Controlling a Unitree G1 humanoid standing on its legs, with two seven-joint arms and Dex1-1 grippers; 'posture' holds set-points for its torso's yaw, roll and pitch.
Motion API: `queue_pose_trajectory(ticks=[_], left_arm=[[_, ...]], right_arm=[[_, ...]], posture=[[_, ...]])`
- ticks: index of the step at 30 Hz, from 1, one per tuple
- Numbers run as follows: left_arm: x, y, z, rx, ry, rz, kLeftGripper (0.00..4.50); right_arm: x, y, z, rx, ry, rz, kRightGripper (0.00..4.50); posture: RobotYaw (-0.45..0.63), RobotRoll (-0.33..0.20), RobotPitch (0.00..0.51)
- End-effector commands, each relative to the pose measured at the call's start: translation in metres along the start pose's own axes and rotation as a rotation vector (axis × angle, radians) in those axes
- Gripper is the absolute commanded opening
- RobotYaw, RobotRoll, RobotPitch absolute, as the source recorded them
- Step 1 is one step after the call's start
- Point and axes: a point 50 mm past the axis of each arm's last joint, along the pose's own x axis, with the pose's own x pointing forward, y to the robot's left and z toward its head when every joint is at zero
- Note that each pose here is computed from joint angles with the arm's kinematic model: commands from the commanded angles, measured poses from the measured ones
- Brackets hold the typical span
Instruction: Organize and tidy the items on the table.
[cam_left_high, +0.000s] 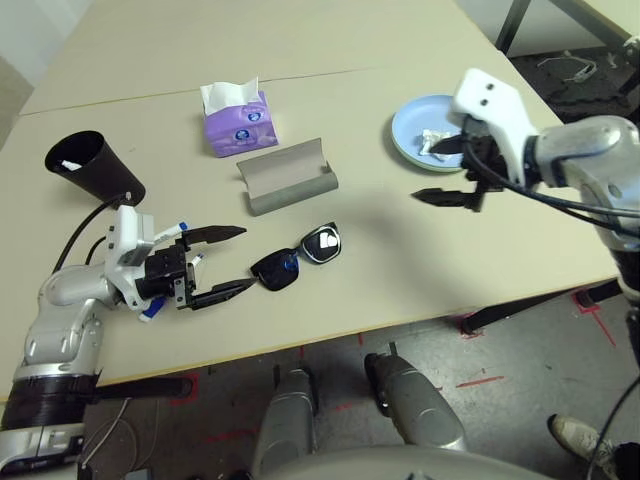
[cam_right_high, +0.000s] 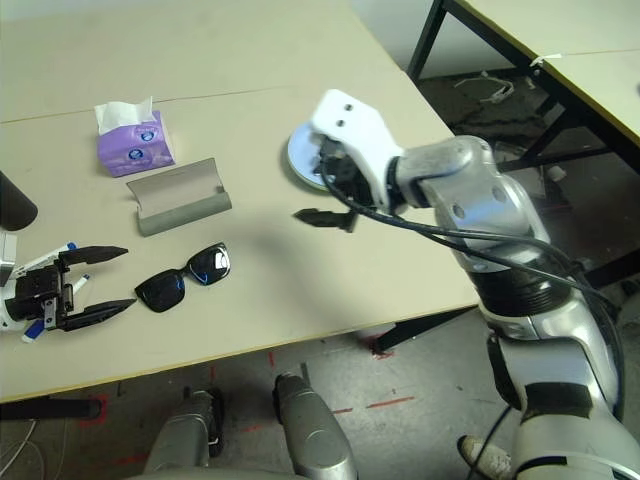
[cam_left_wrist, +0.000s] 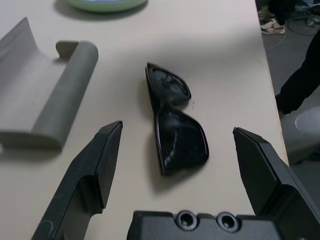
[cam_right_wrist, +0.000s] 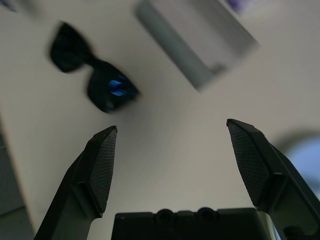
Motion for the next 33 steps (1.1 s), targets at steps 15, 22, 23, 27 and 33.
queue_pose_trajectory(ticks=[15,22,23,27,33], left_arm=[[-0.014,-0.003,0.004,0.025,0.025,0.058,4.50],[-0.019,-0.004,0.004,0.022,0.040,0.061,4.50],[-0.020,-0.004,0.004,0.022,0.041,0.062,4.50],[-0.020,-0.007,0.003,0.015,0.045,0.061,4.50],[-0.020,-0.007,0.003,0.011,0.041,0.072,4.50]], right_arm=[[0.102,0.037,0.036,-0.201,0.027,0.172,4.47],[0.139,0.052,0.022,-0.211,0.028,0.209,4.47],[0.141,0.053,0.022,-0.215,0.027,0.212,4.47],[0.146,0.052,0.022,-0.242,0.025,0.212,4.47],[0.147,0.047,0.021,-0.293,0.042,0.208,4.47]], posture=[[-0.16,0.000,0.232],[-0.16,0.000,0.232],[-0.15,0.000,0.234],[-0.15,0.000,0.239],[-0.15,0.000,0.239]])
